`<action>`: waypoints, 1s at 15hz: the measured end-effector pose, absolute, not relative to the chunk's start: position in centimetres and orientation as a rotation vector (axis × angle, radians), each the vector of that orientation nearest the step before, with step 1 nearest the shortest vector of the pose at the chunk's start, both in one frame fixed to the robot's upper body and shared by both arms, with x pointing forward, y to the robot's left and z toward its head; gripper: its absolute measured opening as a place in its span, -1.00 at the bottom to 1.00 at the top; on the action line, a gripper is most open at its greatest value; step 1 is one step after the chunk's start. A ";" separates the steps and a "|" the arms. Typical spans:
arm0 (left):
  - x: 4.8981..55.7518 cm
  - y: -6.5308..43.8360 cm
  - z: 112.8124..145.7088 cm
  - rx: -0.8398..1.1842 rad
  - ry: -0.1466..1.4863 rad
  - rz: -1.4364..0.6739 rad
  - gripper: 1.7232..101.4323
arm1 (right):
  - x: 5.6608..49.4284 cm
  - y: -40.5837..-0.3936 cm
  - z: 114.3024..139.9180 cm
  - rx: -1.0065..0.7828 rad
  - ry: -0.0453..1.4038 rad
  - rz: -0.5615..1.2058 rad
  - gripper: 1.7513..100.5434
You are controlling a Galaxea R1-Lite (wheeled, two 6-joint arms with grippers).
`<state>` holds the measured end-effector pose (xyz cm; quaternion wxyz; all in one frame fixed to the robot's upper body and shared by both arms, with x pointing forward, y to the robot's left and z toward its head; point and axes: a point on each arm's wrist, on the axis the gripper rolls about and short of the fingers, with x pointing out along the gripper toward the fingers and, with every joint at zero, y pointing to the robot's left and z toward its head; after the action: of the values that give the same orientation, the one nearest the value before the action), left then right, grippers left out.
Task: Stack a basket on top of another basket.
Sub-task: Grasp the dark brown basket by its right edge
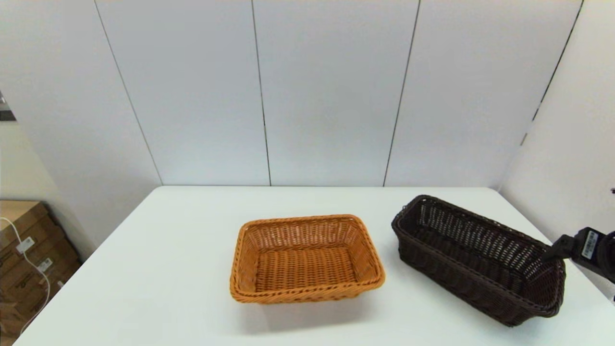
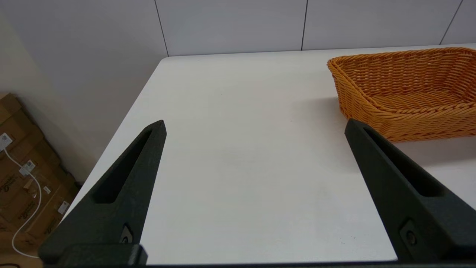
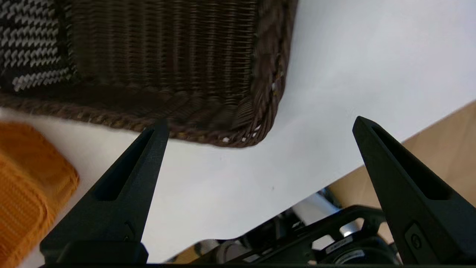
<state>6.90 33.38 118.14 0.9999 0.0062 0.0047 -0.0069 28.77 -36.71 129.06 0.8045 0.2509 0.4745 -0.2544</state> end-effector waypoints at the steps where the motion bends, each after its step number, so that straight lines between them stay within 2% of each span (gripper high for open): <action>1: 6.9 33.4 118.1 0.012 0.009 -0.014 0.93 | 29.3 -37.0 128.9 0.560 1.030 -0.572 0.95; 10: 6.9 33.4 118.1 0.012 0.009 -0.014 0.93 | 33.8 -38.5 124.4 0.618 1.235 -0.688 0.95; 15: 6.9 33.4 118.1 0.012 0.009 -0.014 0.93 | 37.0 -39.3 121.8 0.627 1.300 -0.724 0.95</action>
<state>6.90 33.38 118.14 0.9999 0.0062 0.0047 -0.0069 37.02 -39.28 121.85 0.6913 0.2805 0.5817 -0.3241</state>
